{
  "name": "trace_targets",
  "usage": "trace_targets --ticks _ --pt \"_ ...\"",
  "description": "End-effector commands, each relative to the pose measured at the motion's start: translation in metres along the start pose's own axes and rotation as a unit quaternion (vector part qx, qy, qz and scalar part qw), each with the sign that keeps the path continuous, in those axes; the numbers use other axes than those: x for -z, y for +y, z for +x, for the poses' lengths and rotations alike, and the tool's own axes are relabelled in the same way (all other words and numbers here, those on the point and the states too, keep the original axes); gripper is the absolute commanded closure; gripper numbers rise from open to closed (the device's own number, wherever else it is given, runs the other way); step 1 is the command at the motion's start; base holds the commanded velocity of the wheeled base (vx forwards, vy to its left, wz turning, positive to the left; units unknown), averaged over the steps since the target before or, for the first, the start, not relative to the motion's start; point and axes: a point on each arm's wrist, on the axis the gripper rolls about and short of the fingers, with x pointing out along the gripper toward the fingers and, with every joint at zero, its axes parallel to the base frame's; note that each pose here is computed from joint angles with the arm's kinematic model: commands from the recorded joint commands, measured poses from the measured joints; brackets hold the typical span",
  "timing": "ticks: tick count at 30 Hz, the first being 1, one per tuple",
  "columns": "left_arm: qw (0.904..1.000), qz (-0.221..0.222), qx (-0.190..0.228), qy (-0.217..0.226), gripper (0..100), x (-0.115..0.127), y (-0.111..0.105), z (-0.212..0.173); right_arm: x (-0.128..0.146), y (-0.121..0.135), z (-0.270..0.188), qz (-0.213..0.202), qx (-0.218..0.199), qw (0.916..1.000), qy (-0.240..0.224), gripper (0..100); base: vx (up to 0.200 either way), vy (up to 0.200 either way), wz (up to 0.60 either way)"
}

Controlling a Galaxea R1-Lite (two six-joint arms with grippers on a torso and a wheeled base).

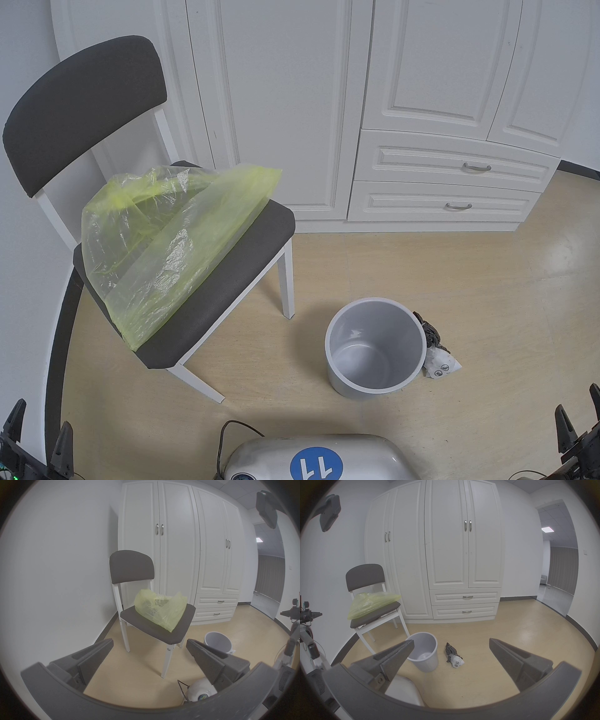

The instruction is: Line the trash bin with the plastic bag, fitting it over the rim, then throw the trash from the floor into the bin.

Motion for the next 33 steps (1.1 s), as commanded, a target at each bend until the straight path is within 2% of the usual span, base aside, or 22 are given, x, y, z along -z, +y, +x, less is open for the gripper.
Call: trace_targets --ticks 1,6,10,16,29,33 --pt "1.0000 0.003 0.003 0.002 0 0.0053 -0.0001 0.0002 0.0053 -0.0001 0.0000 -0.001 0.001 1.0000 0.001 0 0.000 0.000 0.00" --pt "1.0000 0.009 0.003 0.001 0 0.0053 -0.0001 0.0001 0.0053 0.0002 0.0000 -0.023 -0.005 0.9997 0.001 0 0.000 0.000 0.00" --pt "0.9995 0.026 0.019 0.000 0 0.0052 -0.0009 0.0000 0.0053 0.0003 0.0000 -0.026 -0.008 0.9996 0.001 0 0.000 0.000 0.00" --pt "0.9996 0.023 0.019 0.000 0 0.0052 -0.0009 0.0000 0.0053 0.0001 0.0000 -0.002 -0.008 1.0000 0.001 0 0.000 0.000 0.00" --pt "0.9997 0.015 0.019 0.002 0 0.0050 -0.0008 0.0000 0.0049 0.0000 0.0000 -0.005 -0.002 1.0000 -0.001 0 0.000 0.000 0.00" --pt "0.9999 -0.008 0.010 0.002 0 0.0048 -0.0004 0.0002 0.0049 0.0000 0.0000 0.000 -0.004 1.0000 -0.001 0 0.000 0.000 0.00"
